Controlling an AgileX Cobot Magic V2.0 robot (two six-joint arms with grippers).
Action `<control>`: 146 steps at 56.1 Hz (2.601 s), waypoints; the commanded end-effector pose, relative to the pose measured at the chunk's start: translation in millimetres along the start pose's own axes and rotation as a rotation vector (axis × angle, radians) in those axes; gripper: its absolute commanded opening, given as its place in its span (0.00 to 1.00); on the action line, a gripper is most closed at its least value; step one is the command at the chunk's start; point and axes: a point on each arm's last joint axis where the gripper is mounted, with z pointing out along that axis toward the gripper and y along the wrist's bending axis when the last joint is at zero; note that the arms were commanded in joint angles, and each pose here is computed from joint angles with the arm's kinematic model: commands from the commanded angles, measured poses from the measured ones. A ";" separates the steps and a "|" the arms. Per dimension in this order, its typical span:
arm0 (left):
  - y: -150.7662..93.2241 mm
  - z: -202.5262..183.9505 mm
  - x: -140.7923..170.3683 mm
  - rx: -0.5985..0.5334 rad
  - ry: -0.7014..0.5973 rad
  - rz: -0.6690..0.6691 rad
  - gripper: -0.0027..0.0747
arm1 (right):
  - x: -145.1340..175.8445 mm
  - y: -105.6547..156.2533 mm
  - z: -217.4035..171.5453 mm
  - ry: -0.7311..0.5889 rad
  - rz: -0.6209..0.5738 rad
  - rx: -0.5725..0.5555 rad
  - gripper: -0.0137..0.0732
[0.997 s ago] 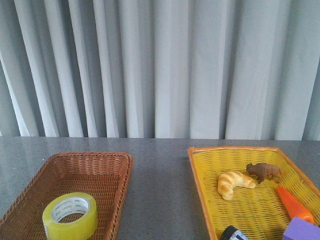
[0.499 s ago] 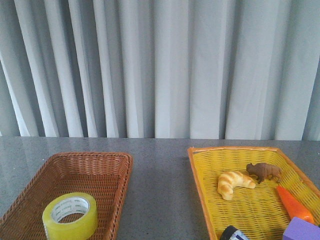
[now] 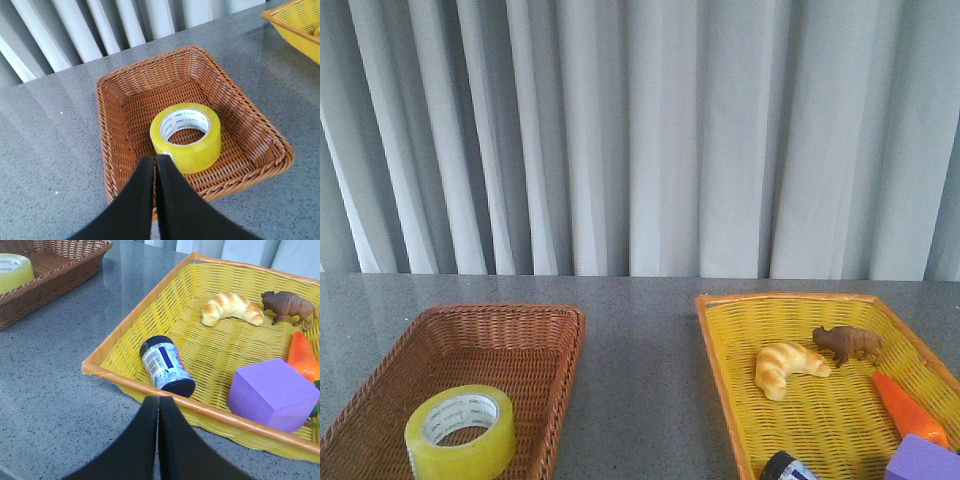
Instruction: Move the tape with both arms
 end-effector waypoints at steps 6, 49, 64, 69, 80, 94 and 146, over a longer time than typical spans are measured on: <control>-5.6 13.2 27.1 -0.009 -0.155 0.001 0.03 | -13.4 -3.5 -2.9 -0.085 0.005 0.035 0.15; -18.6 0.7 165.2 -0.154 -0.550 -0.150 0.03 | -12.8 -3.2 -2.9 -0.078 0.004 0.031 0.15; -18.0 1.5 165.7 -0.163 -0.536 -0.154 0.03 | -12.8 -3.3 -2.9 -0.079 0.004 0.032 0.15; -18.0 1.5 165.7 -0.163 -0.536 -0.154 0.03 | -12.8 -3.3 -2.9 -0.079 0.004 0.032 0.15; -18.0 1.5 165.7 -0.162 -0.536 -0.155 0.03 | -12.8 -3.3 -2.9 -0.079 0.004 0.032 0.15; -18.0 1.5 165.7 -0.162 -0.536 -0.155 0.03 | -12.8 -3.3 -2.9 -0.079 0.004 0.032 0.15; -18.0 1.5 165.7 -0.162 -0.536 -0.155 0.03 | 17.3 -10.4 -17.8 -0.296 0.133 0.186 0.15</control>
